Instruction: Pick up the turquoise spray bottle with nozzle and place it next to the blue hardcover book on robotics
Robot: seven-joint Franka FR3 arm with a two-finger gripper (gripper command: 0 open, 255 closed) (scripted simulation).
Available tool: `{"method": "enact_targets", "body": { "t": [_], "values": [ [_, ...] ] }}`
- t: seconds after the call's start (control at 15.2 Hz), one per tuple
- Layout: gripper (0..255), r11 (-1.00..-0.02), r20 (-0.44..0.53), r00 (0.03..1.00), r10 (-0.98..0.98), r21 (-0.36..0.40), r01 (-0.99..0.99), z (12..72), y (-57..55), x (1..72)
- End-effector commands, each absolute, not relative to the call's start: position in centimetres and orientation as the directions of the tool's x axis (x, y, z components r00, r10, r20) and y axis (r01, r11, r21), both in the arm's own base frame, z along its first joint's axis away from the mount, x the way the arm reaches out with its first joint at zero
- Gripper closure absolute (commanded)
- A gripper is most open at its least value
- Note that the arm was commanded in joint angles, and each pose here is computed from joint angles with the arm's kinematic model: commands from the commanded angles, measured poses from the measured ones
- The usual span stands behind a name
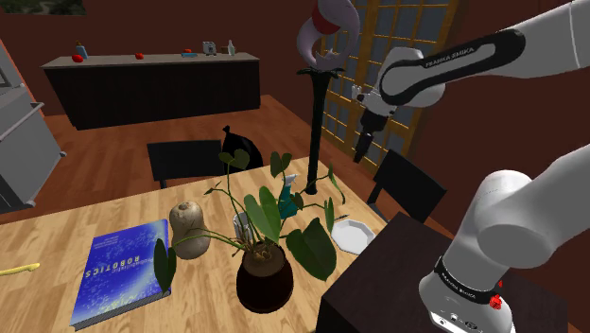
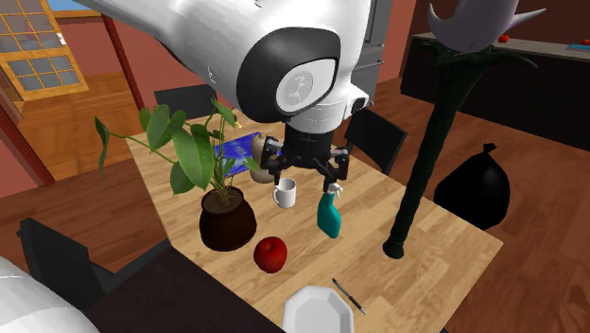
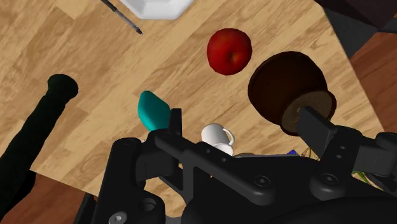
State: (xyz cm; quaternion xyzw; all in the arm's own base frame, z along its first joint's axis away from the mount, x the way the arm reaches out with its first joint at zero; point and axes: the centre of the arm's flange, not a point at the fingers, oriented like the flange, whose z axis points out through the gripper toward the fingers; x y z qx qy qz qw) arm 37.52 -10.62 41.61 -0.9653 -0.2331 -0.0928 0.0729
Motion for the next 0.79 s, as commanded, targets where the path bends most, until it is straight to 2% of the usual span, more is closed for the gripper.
{"method": "enact_targets", "body": {
  "t": [0.0, 0.73],
  "values": [
    [0, -0.856, 0.236, 0.847, 0.477, -0.095, 0.508, 39.4, -11.9, 38.5],
    [0, -0.69, 0.351, 0.671, 0.654, -0.087, 0.718, 27.5, -15.2, 46.9]
  ]
}}
